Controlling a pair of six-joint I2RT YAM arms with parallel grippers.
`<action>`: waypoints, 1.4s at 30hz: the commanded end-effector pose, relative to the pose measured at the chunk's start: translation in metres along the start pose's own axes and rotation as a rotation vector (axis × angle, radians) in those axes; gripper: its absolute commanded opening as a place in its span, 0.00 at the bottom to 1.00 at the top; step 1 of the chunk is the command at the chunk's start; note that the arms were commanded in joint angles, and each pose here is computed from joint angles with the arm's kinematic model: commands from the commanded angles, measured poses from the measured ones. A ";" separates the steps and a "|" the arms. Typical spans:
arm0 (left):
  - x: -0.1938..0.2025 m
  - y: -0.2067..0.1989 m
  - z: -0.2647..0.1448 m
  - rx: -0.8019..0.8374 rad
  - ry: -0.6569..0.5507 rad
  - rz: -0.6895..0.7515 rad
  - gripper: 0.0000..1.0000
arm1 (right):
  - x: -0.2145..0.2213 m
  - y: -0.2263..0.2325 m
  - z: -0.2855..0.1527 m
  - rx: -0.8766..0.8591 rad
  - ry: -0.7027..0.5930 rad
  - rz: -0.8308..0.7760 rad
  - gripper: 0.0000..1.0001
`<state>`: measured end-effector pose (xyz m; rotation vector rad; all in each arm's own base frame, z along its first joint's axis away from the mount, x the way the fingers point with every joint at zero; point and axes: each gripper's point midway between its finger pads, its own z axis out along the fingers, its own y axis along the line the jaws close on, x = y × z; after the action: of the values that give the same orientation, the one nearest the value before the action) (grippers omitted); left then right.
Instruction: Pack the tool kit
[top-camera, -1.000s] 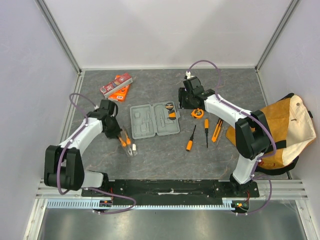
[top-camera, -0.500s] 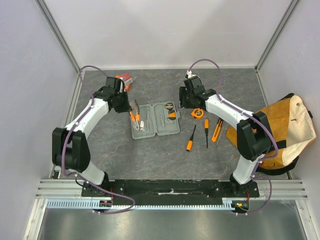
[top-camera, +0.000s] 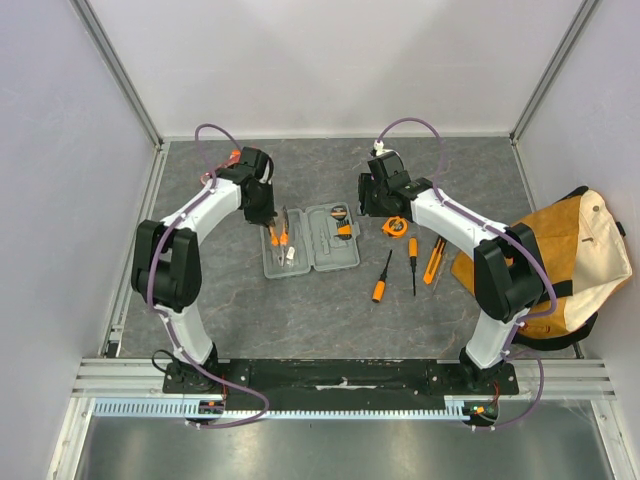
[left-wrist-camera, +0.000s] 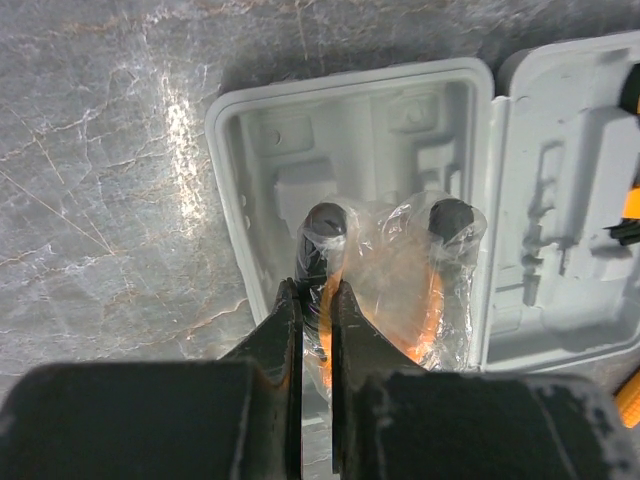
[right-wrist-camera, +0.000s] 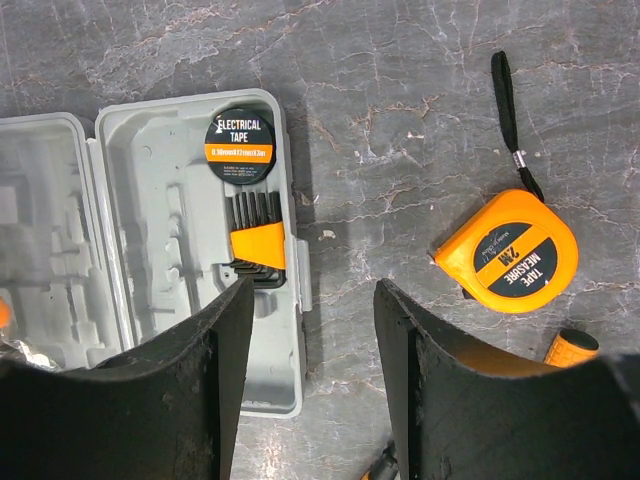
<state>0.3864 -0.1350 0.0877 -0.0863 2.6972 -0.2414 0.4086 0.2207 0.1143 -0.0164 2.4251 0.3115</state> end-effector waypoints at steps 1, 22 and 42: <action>-0.007 0.006 -0.003 -0.054 0.005 0.031 0.02 | -0.019 0.011 -0.013 -0.034 -0.049 0.020 0.58; -0.004 0.012 0.028 -0.119 0.061 0.050 0.02 | -0.021 0.016 -0.008 -0.050 -0.047 0.028 0.59; -0.009 0.019 0.005 -0.216 0.016 0.065 0.33 | -0.029 0.066 -0.024 -0.198 -0.080 -0.078 0.66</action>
<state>0.3903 -0.1195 0.0588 -0.0535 2.8008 0.0552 0.4052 0.2455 0.1286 -0.0716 2.4062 0.4090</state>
